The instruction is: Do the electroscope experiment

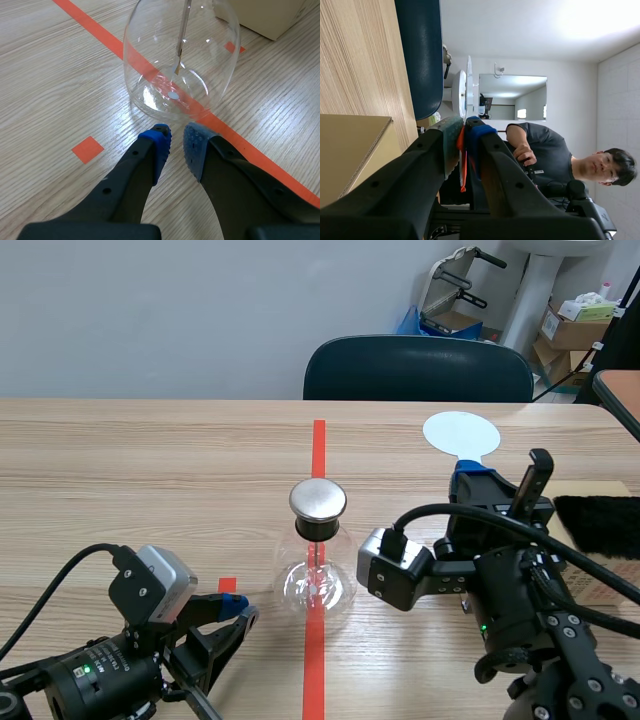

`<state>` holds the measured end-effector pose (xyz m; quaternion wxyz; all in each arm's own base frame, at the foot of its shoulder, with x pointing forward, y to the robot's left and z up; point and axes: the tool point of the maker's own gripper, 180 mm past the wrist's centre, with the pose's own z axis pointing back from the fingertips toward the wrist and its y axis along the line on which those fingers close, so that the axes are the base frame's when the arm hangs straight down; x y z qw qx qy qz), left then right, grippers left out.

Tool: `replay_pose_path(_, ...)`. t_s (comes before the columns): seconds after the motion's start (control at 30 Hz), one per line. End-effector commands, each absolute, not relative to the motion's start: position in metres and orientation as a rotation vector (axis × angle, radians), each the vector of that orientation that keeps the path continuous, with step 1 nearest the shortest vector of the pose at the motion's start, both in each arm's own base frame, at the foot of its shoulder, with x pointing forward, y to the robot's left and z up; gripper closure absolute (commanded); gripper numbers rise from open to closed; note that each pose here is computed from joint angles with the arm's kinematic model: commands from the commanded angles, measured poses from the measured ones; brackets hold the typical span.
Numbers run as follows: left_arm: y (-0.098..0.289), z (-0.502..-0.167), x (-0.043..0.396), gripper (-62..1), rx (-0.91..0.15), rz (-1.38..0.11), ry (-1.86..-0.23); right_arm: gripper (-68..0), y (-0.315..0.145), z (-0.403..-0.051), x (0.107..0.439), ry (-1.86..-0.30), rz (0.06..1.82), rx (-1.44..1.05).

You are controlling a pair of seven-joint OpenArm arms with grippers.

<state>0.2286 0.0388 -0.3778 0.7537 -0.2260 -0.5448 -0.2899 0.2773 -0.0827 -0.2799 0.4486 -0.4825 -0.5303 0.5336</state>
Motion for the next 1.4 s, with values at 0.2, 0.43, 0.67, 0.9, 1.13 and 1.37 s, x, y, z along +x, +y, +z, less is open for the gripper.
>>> replay_pose_path(0.2,0.031,-0.367,0.231,-11.6,-0.524,-0.624,-1.223,-1.0,-0.084,-0.274,0.28,-1.328,1.319,-1.218)
replay_pose_path(0.43,0.031,-0.367,0.231,-11.6,-0.524,-0.623,-1.223,-1.0,-0.076,-0.275,0.279,-1.36,1.354,-1.194)
replay_pose_path(0.67,0.031,-0.368,0.23,-11.6,-0.523,-0.624,-1.219,-1.0,-0.051,-0.276,0.273,-1.459,1.462,-1.115)
replay_pose_path(0.9,0.031,-0.368,0.23,-11.6,-0.523,-0.624,-1.217,-1.0,-0.02,-0.278,0.259,-1.589,1.604,-0.998)
replay_pose_path(1.13,0.031,-0.368,0.23,-11.6,-0.523,-0.624,-1.217,-1.0,0.005,-0.28,0.242,-1.698,1.723,-0.885)
replay_pose_path(1.37,0.031,-0.368,0.23,-11.6,-0.523,-0.623,-1.217,-1.0,0.014,-0.282,0.232,-1.74,1.774,-0.828)
